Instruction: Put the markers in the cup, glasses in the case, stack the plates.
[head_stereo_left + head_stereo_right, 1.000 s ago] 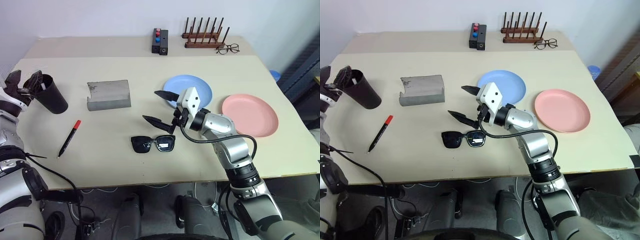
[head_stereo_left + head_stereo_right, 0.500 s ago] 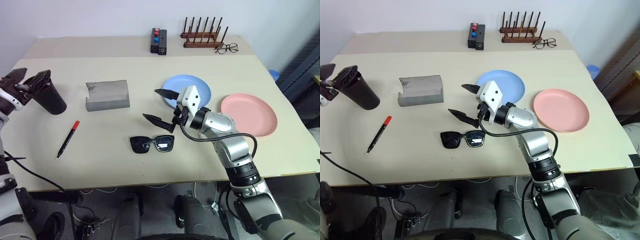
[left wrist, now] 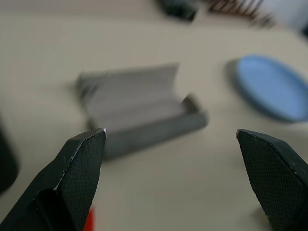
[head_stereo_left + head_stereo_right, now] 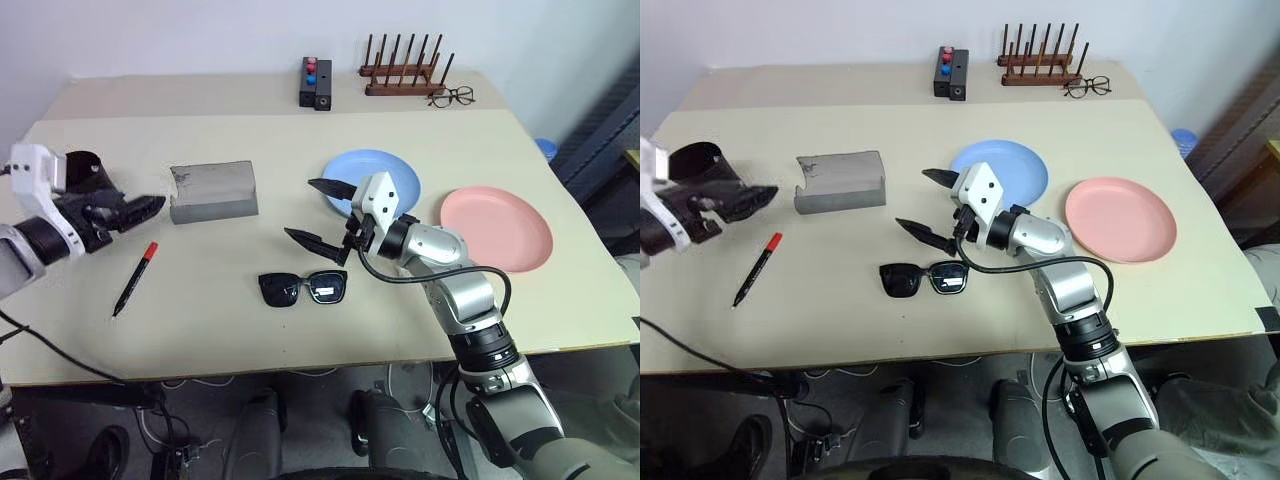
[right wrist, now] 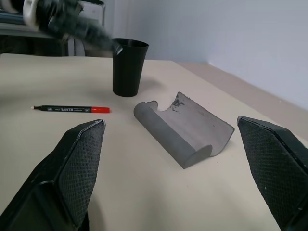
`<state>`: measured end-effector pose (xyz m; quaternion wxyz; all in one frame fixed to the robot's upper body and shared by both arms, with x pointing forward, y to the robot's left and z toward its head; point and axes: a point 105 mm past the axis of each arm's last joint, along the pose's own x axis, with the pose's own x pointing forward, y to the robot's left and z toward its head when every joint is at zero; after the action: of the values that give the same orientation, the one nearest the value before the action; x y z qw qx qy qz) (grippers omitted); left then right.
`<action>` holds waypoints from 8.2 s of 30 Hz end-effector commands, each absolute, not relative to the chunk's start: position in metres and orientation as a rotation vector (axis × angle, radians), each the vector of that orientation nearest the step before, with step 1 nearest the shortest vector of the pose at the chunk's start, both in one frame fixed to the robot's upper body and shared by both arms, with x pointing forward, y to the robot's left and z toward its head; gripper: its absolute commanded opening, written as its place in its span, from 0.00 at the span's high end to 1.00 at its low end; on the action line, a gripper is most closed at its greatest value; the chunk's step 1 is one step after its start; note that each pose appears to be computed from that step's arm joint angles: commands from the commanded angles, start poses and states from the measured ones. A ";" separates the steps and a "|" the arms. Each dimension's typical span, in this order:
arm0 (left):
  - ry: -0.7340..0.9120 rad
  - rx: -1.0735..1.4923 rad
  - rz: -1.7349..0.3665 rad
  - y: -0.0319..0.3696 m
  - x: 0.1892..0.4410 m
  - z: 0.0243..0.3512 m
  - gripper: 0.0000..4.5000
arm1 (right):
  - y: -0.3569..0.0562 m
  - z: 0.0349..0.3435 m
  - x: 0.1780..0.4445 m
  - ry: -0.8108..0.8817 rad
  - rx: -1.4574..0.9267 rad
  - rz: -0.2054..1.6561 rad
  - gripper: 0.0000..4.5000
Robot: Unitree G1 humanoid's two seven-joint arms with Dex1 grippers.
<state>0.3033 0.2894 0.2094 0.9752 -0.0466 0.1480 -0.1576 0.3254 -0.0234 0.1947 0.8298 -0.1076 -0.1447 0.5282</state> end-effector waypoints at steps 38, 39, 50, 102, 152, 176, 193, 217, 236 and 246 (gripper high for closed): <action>1.011 0.137 -0.394 0.305 0.346 0.131 0.42 | -0.025 0.201 0.313 -0.350 -0.217 1.101 0.00; 1.017 0.132 -0.398 0.305 0.346 0.130 0.52 | -0.025 0.201 0.313 -0.350 -0.218 1.101 0.00; 0.957 0.126 -0.428 0.300 0.349 0.140 0.99 | -0.029 0.193 0.305 -0.272 -0.184 1.188 0.00; -0.412 0.194 0.068 0.393 0.357 0.325 0.99 | -0.050 0.234 0.305 -0.333 0.088 1.230 0.00; 0.362 0.542 -0.792 0.219 0.427 0.175 0.01 | -0.084 0.213 0.319 -0.230 -0.010 1.039 0.00; 0.332 0.440 -0.931 0.199 0.420 0.177 0.98 | -0.076 0.216 0.322 -0.255 -0.013 1.048 0.00; 0.410 0.532 -1.416 0.222 0.305 0.215 0.98 | -0.081 0.214 0.322 -0.259 -0.023 1.038 0.00; 0.673 0.348 -1.507 0.235 0.249 0.154 0.98 | -0.082 0.215 0.323 -0.265 -0.029 1.044 0.00; 0.544 0.574 -1.487 0.238 0.299 0.135 0.98 | -0.079 0.216 0.323 -0.266 -0.030 1.053 0.00; 0.510 0.537 -1.524 0.218 0.312 0.133 0.93 | -0.081 0.215 0.321 -0.260 -0.037 1.042 0.00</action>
<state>0.3060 0.2202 0.1186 0.6567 0.2262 0.2494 -0.6748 0.3253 -0.0792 0.2022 0.8612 -0.0042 -0.0986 0.4987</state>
